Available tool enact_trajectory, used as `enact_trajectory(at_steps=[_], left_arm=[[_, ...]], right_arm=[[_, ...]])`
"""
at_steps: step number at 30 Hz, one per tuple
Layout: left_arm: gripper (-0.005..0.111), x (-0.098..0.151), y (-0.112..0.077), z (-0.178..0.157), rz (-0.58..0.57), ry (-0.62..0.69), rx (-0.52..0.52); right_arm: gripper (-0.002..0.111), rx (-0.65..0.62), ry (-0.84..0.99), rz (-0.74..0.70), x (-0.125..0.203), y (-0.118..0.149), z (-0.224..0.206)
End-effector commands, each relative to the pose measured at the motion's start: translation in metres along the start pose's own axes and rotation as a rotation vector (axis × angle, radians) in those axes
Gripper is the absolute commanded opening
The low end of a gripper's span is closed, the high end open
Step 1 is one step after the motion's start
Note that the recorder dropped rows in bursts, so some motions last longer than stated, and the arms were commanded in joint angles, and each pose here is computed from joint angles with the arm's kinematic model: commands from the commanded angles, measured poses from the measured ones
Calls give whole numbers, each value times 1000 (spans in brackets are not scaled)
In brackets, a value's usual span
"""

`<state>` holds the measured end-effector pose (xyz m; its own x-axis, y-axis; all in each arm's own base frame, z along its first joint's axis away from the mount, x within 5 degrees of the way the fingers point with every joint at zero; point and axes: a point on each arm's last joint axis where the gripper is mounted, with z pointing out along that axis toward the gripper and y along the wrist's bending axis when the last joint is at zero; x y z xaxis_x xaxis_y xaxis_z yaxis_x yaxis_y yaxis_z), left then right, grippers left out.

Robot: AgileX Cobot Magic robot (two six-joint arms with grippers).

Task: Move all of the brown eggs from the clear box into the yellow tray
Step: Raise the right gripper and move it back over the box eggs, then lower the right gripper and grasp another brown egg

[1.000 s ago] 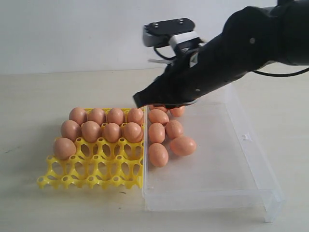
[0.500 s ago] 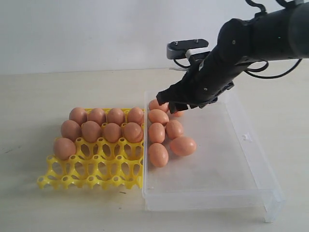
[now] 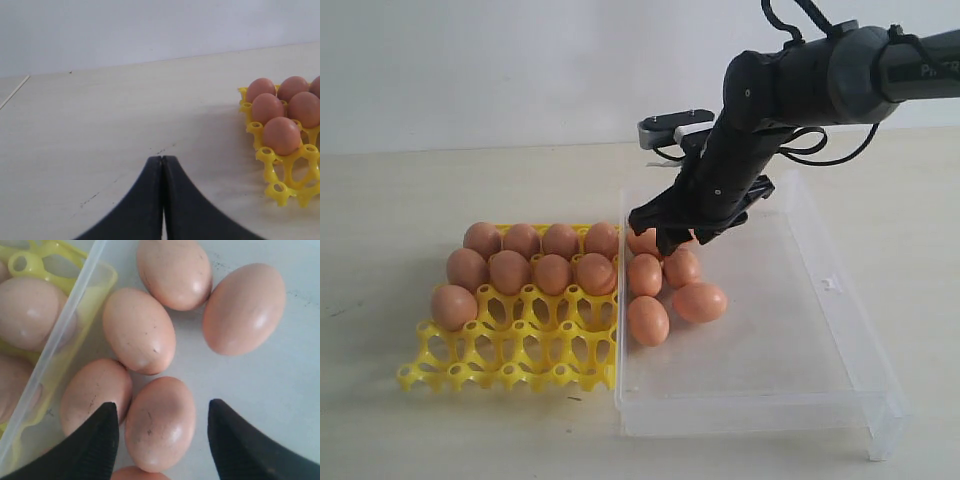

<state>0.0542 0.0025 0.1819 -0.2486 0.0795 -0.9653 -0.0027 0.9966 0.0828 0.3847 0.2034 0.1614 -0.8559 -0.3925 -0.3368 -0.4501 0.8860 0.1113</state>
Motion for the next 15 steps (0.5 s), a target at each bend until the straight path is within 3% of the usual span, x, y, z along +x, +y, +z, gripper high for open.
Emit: enact_trajectory(at_steps=[1, 15], left_arm=[[0, -2, 0, -1, -8, -20, -1], [0, -2, 0, -1, -8, -20, -1]], right_arm=[[52, 3, 23, -9, 1, -3, 8], [52, 7, 48, 0, 7, -7, 38]])
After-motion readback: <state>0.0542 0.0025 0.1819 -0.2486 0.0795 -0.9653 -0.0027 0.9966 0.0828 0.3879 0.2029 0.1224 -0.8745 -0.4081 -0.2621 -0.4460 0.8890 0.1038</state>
